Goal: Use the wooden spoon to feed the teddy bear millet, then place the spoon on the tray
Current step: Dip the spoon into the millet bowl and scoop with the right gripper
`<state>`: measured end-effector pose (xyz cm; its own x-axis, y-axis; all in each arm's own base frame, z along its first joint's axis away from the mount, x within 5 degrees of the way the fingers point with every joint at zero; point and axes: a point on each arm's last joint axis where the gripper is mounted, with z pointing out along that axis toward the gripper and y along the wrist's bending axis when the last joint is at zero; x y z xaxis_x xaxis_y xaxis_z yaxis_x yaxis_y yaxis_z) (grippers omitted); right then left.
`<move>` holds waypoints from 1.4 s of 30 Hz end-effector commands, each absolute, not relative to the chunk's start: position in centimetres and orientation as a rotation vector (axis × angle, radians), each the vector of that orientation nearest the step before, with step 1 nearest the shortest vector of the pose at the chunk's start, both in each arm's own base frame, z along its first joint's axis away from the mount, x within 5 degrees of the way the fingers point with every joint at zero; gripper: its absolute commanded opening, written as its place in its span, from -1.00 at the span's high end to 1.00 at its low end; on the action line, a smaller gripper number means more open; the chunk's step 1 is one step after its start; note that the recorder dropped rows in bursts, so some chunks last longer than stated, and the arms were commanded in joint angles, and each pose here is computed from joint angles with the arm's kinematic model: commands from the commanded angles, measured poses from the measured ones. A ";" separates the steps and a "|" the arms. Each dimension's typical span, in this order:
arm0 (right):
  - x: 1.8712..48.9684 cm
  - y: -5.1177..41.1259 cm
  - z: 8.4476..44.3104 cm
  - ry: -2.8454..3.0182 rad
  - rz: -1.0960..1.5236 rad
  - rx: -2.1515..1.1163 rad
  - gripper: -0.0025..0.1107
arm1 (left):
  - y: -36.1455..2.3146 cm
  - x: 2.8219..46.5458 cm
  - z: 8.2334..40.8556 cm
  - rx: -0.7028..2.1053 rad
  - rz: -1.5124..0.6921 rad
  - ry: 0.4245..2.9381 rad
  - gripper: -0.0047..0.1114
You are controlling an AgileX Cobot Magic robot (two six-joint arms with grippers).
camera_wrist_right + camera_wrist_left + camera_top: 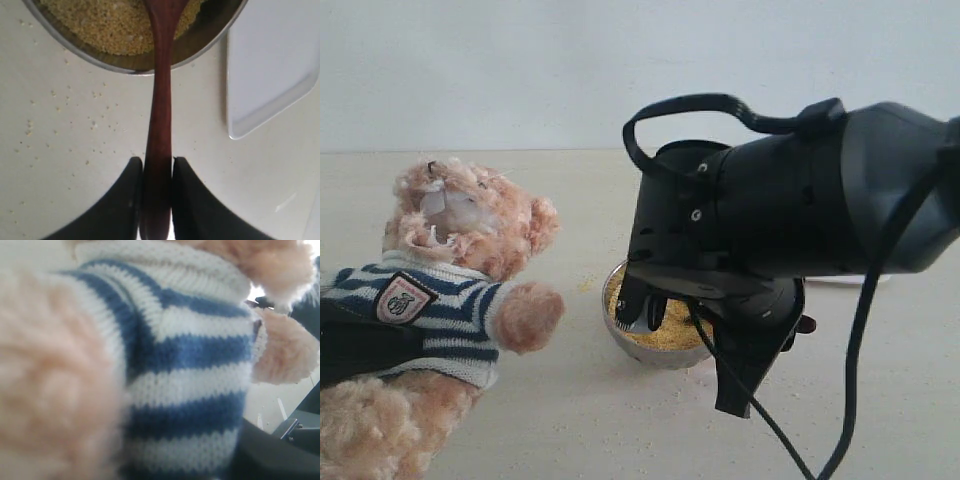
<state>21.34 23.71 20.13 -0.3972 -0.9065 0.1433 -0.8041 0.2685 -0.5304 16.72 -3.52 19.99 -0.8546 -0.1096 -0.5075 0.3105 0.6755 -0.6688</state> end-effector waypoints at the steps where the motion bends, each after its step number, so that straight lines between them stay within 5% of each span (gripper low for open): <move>1: 21.7 23.3 21.0 2.389 -0.718 -1.532 0.96 | -3.6 16.7 20.1 0.144 -1.102 2.352 0.83; 20: 22.4 21.3 23.5 2.623 -0.217 -1.239 0.96 | -3.6 16.7 20.1 0.143 -1.100 2.352 0.83; 42: 21.7 19.9 26.1 2.620 -0.033 -1.207 0.96 | -3.6 16.7 20.1 0.144 -1.103 2.352 0.83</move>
<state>21.91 20.25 24.76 -0.6400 -0.7495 -0.1692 -0.7414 0.6602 -0.1202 16.73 -3.50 19.98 -0.8543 -0.1102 -0.5080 0.3096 0.6772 -0.6675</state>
